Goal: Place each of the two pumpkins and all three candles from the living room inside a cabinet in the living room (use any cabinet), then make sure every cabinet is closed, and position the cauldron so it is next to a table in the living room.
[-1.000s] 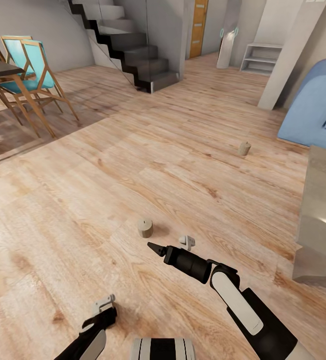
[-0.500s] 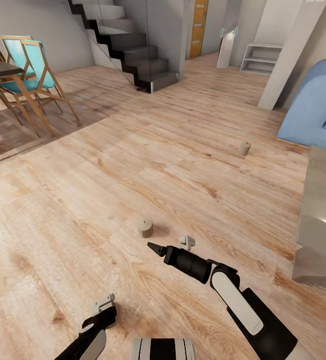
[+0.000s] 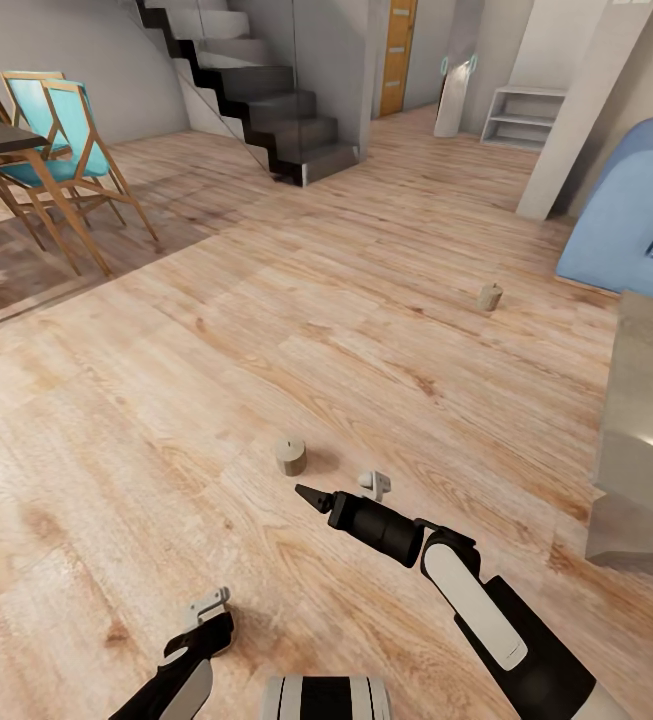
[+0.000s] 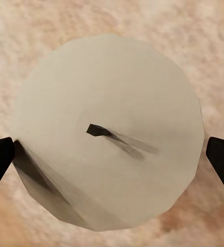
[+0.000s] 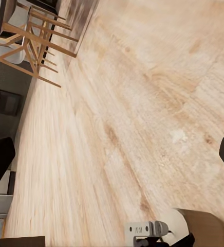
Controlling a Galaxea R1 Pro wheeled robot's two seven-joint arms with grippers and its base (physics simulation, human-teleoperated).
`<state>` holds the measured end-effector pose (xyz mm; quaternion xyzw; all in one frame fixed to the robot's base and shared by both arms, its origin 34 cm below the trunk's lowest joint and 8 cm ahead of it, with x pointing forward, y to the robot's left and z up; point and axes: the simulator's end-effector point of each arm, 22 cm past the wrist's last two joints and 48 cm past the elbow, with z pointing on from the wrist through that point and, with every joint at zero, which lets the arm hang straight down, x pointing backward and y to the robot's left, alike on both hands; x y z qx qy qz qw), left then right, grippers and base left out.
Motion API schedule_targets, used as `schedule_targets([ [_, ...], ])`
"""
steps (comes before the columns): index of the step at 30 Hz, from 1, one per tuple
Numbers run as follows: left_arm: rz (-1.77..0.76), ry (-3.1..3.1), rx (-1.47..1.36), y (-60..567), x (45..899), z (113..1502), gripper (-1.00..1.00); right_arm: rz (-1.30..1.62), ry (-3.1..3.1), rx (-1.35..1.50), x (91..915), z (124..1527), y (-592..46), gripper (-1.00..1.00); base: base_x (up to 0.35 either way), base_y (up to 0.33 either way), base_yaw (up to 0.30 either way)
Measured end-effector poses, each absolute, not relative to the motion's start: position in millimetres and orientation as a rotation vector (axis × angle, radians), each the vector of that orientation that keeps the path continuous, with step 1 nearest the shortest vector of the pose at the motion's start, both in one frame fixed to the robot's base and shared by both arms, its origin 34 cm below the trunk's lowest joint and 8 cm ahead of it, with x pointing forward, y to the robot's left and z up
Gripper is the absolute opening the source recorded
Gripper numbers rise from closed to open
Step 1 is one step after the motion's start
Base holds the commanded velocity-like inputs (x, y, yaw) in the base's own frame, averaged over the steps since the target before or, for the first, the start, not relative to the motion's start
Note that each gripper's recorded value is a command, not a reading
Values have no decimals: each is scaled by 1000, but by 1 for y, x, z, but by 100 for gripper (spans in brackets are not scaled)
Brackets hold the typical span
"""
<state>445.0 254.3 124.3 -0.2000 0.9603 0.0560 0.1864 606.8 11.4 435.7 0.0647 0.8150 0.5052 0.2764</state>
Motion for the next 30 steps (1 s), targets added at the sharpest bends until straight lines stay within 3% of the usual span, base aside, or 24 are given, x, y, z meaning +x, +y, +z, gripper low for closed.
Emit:
schedule_targets([
  [30, 140, 2635, -555, 259, 472, 150, -100, 1347, 2140, 132, 609, 468, 11, 100, 0, 0, 0],
])
